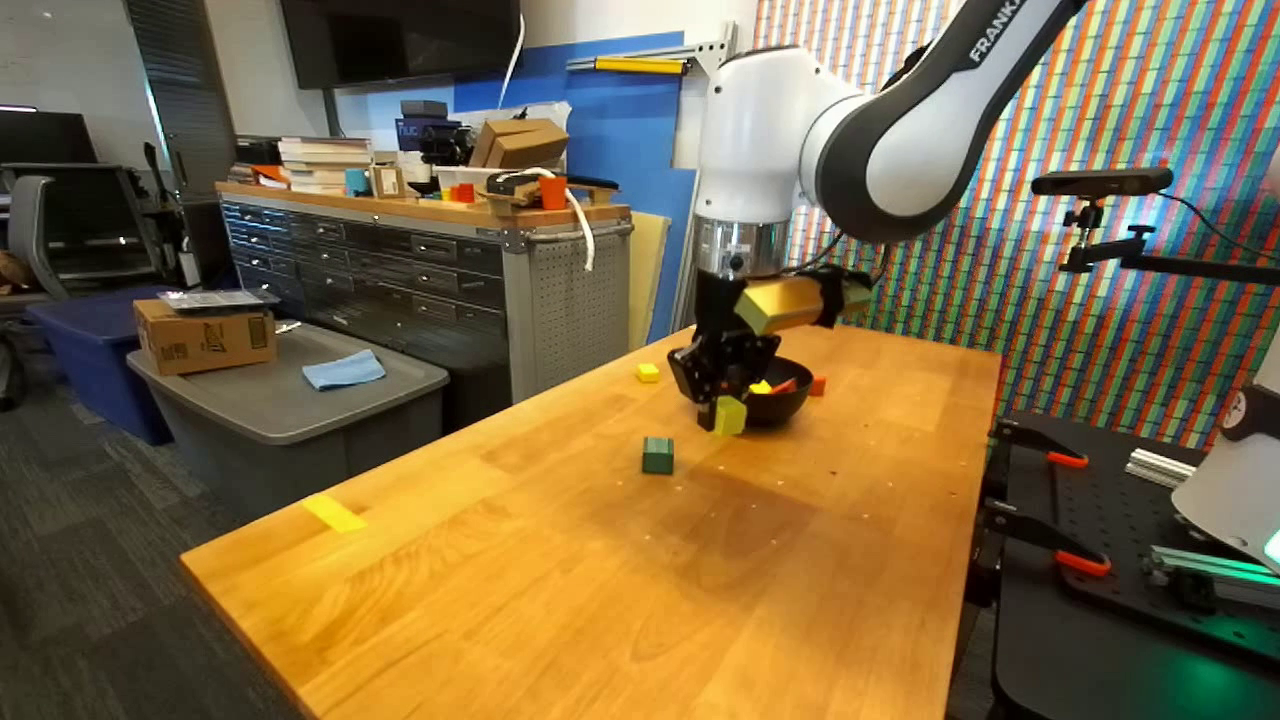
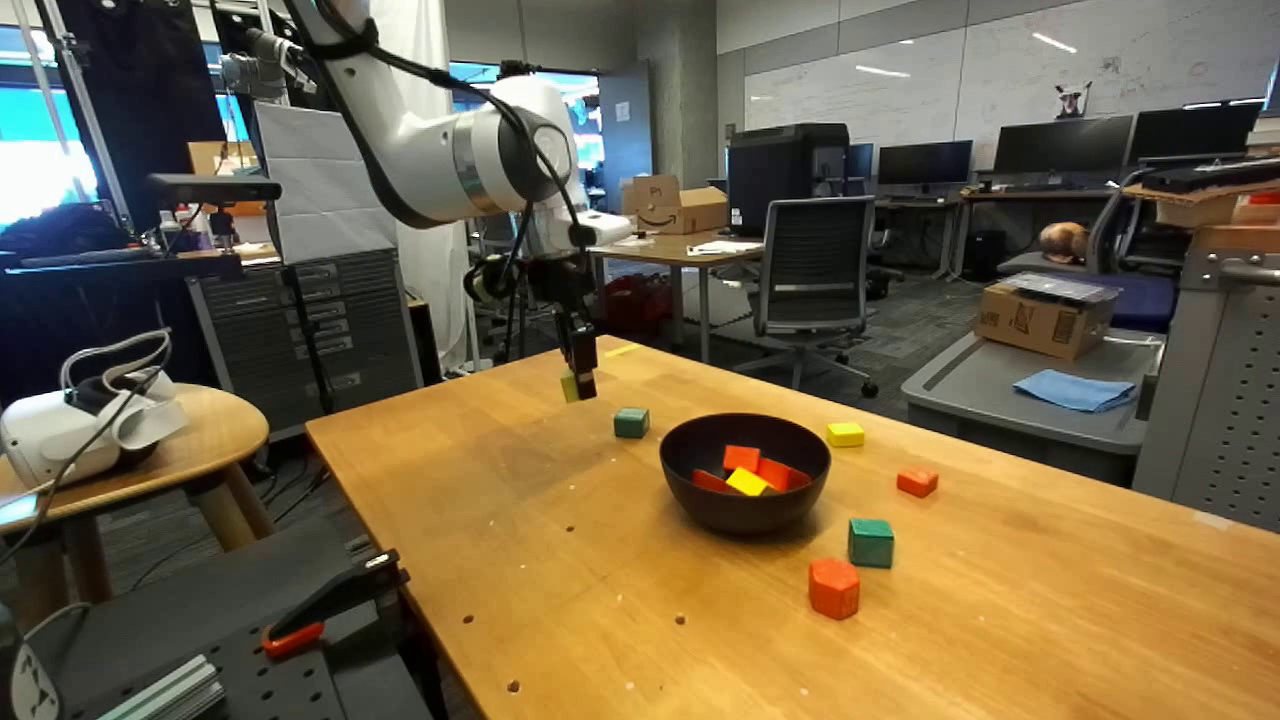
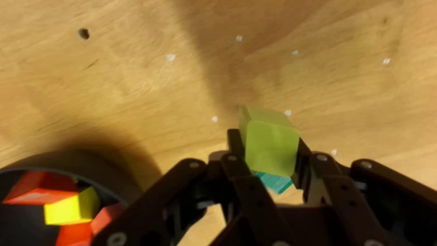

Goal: Pick up all the toy blocks from the table and put them in the bowl

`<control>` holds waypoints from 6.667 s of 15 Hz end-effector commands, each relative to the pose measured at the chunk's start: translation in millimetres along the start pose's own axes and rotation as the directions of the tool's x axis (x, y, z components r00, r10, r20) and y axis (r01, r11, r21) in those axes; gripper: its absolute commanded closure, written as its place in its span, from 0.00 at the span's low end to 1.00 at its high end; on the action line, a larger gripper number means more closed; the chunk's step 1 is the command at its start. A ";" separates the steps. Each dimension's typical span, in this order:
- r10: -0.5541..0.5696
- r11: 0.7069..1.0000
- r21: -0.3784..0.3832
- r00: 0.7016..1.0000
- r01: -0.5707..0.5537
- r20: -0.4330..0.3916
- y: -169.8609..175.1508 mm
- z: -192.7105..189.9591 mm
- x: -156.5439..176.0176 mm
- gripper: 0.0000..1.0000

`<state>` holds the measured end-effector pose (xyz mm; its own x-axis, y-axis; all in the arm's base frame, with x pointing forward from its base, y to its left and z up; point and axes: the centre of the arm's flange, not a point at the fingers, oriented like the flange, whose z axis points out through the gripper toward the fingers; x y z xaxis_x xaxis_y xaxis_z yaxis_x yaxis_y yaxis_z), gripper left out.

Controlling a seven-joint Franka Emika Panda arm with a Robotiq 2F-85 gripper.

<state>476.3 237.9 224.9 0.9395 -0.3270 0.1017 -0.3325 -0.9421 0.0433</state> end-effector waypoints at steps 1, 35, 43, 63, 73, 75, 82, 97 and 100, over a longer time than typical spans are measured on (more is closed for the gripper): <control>0.138 0.990 -0.030 0.988 -0.141 -0.068 61.2 -41.9 29.7 0.91; -0.197 0.980 0.004 0.976 0.198 -0.095 5.1 -73.6 53.1 0.00; 0.098 0.994 0.041 0.986 -0.105 0.132 -58.9 -29.2 67.0 0.00; 0.670 0.742 0.029 0.742 -0.670 0.006 -53.4 82.4 69.0 0.00; 0.721 0.693 0.008 0.693 -0.721 -0.022 -25.9 87.1 73.7 0.71; 0.692 0.722 0.020 0.722 -0.691 -0.018 -21.6 76.4 72.1 0.81; 0.393 0.915 0.001 0.890 -0.404 -0.231 41.6 -5.0 79.8 0.81; 0.158 0.952 -0.223 0.959 -0.211 -0.234 143.7 -1.9 112.7 0.08; 0.153 0.953 -0.225 0.961 -0.205 -0.229 142.3 0.5 111.2 0.00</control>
<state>533.5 67.4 241.8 0.8337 -0.4416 0.3316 -0.5279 -0.8135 0.2438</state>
